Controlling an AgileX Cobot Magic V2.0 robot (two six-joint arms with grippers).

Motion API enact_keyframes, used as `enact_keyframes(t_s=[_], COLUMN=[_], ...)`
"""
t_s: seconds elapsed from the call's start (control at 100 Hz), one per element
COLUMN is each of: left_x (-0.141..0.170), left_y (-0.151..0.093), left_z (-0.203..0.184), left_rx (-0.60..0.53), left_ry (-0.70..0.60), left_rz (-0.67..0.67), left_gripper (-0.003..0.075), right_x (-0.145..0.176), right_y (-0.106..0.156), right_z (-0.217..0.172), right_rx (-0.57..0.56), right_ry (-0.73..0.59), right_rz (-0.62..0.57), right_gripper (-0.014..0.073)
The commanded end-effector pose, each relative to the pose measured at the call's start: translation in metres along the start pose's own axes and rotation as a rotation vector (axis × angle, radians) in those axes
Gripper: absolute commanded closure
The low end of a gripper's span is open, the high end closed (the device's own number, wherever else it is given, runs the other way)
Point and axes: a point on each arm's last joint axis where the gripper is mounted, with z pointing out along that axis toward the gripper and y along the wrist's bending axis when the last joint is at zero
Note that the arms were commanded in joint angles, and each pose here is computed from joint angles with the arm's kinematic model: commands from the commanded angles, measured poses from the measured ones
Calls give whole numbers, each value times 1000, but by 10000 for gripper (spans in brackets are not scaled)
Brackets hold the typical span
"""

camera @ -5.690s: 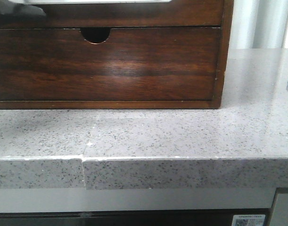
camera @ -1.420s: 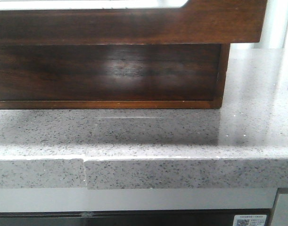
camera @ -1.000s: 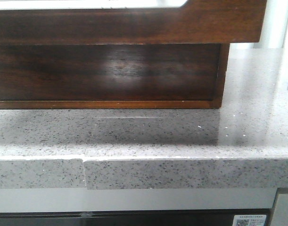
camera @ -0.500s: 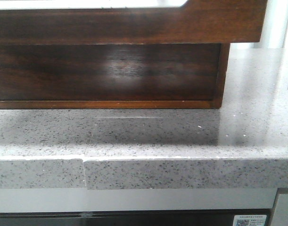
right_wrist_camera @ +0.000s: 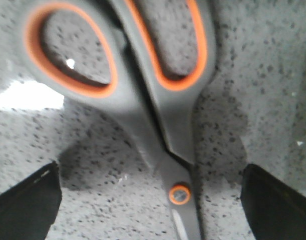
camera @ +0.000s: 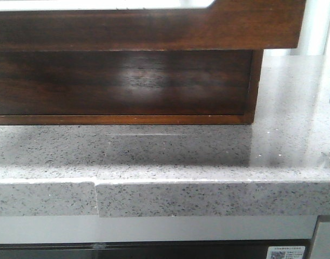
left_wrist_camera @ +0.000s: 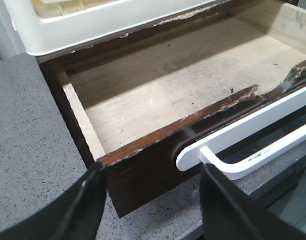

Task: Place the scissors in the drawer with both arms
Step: 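Close the right gripper on the scissors at the pivot and lift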

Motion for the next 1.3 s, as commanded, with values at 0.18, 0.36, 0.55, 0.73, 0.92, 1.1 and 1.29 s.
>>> enact_keyframes(t_s=[0.18,0.36,0.55,0.73,0.92,1.1,1.29], left_x=[-16,-16,-16,-16,-16,-16,-16], left_y=[2,2,2,2,2,2,2], left_z=[-3,-3,-3,-3,-3,-3,-3], left_rx=[-13,-13,-13,-13,-13,-13,-13], left_ry=[-93,-93,-93,-93,-93,-93,-93], left_rz=[-10,-10,-10,-10,-10,-10,-10], left_gripper=[332,332,332,332,332,332,332], right_x=[1,1,-1,-2,-3,-3,-2], right_y=[-2,-2,-2,-4,-4,-4,-4], right_z=[-24,-24,-20,-11,-12,-12,-12], right_rx=[5,4,7,11,11,11,10], right_ry=[-59,-56,-60,-23,-25,-25,-19], right_rz=[-34,-46,-51,-54,-55,-55,-62], right_gripper=[88,217,219,220,342,480,577])
